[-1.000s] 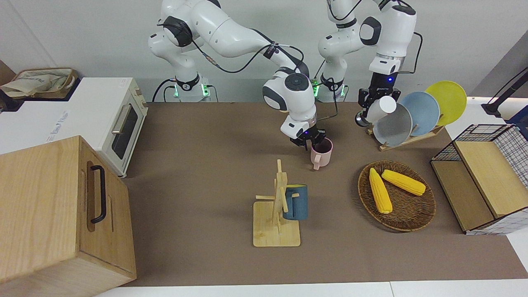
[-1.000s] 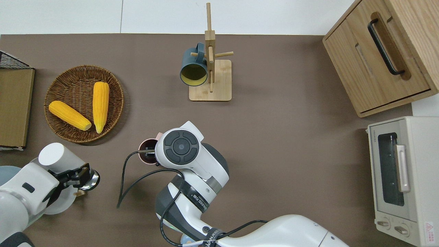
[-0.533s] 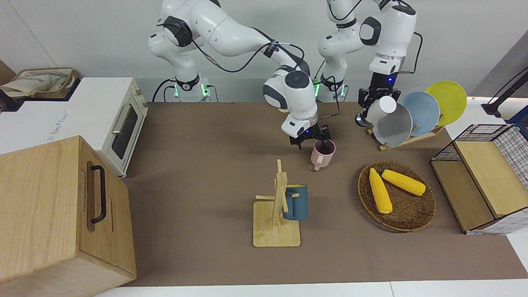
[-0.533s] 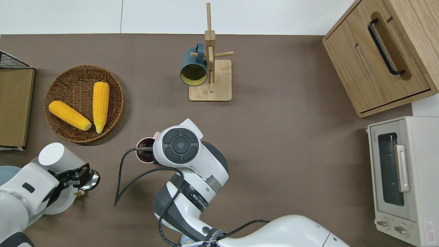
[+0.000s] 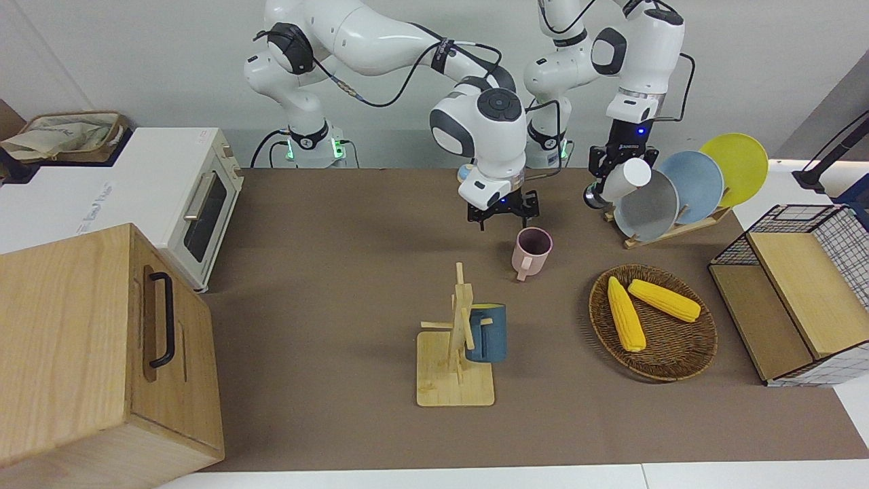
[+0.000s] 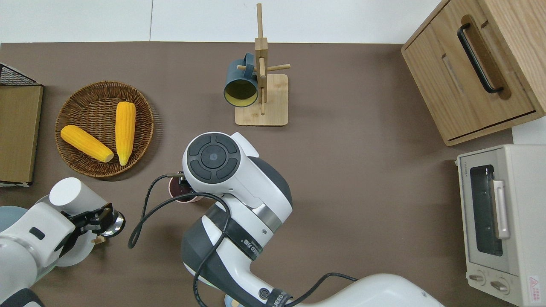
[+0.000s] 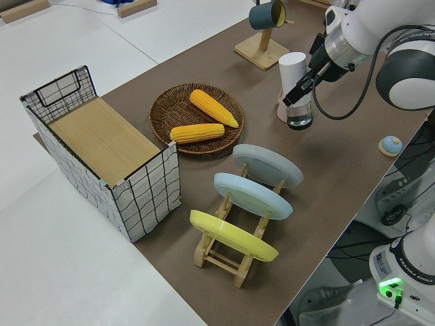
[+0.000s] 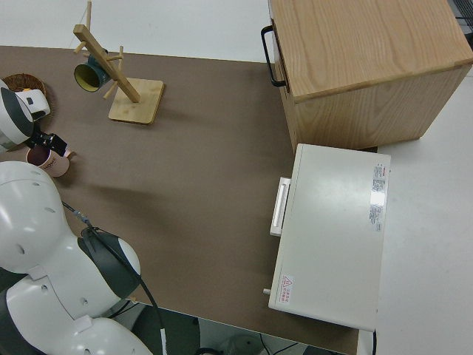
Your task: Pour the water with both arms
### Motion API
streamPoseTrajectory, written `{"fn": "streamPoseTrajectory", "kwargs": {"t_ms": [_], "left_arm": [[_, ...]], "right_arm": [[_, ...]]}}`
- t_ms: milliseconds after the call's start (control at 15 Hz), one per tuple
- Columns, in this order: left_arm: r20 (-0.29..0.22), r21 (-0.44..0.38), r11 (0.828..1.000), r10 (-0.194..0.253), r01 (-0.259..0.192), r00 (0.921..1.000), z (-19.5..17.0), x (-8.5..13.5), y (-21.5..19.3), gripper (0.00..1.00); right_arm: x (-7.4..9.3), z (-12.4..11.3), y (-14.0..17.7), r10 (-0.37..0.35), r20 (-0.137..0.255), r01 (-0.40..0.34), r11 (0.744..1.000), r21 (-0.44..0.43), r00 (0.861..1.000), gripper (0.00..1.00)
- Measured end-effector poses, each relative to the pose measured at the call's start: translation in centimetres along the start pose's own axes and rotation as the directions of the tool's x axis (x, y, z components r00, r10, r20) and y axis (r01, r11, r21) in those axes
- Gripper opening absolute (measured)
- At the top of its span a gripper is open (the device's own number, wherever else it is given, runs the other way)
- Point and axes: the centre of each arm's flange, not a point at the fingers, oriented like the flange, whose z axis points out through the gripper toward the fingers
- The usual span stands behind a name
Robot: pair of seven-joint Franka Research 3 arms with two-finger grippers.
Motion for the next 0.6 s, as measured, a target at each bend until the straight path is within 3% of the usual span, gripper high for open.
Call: {"fn": "streamPoseTrajectory", "kwargs": {"t_ms": [133,333,600], "left_arm": [[0.0,-0.008,1.0,0.008,-0.008,1.0,0.0,0.0,0.5,0.63],[0.002,-0.023,0.999,0.026,-0.026,0.9997,0.2,-0.1,1.7,0.63],[0.006,-0.044,0.998,0.041,-0.04,0.9992,0.4,-0.4,2.9,0.63]], "right_arm": [[0.9,-1.6,1.9,-0.117,-0.013,0.116,0.99,-0.076,0.993,0.99],[2.8,-4.5,6.2,-0.276,0.009,0.274,0.948,-0.161,0.961,0.99],[6.3,-9.0,13.5,-0.368,0.032,0.366,0.905,-0.217,0.929,0.99]]}}
